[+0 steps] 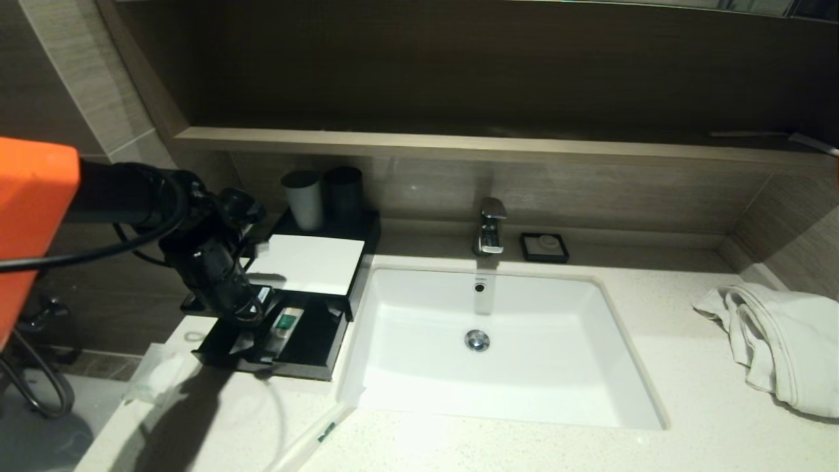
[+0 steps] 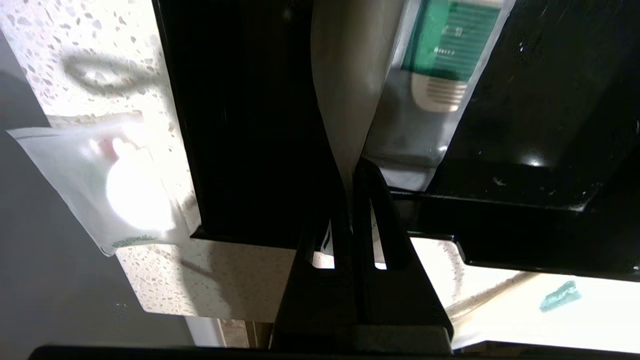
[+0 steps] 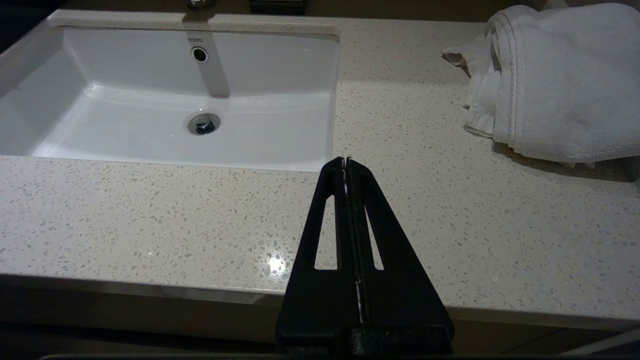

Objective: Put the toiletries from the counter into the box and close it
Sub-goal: Place the bathroom toiletry into the drawer

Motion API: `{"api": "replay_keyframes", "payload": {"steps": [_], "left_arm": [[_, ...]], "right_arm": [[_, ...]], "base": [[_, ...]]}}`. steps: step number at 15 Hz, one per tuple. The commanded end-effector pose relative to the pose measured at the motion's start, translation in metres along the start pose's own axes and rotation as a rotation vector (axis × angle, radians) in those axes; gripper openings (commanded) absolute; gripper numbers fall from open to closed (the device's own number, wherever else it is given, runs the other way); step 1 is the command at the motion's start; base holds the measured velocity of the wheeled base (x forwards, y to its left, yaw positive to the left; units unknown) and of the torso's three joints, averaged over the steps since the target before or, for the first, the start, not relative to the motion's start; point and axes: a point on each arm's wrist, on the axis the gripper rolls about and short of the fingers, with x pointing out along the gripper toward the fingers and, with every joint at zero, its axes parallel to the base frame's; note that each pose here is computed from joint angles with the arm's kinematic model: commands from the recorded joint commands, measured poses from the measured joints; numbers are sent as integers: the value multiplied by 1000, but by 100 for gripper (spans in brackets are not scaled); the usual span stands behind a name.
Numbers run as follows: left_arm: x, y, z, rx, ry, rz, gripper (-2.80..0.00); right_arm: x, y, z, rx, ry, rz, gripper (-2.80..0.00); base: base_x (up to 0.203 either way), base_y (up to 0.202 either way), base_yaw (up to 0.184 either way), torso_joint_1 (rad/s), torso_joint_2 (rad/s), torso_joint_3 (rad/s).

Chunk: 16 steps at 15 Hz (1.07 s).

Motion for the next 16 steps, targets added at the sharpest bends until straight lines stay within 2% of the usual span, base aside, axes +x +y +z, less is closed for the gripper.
{"api": "replay_keyframes", "payload": {"steps": [1, 14, 15, 16], "left_arm": [[5, 0, 4, -1, 4, 2, -280], [11, 0, 12, 0, -15, 2, -280], [10, 0, 12, 0, -15, 2, 0], [8, 0, 11, 0, -14, 2, 0]], "right_arm": [[0, 0, 0, 0, 0, 1, -280], [0, 0, 0, 0, 0, 0, -280], [0, 0, 0, 0, 0, 1, -280], [0, 0, 0, 0, 0, 0, -280]], "base": [[0, 0, 0, 0, 0, 0], [0, 0, 0, 0, 0, 0], [0, 0, 0, 0, 0, 0], [0, 0, 0, 0, 0, 0]]}}
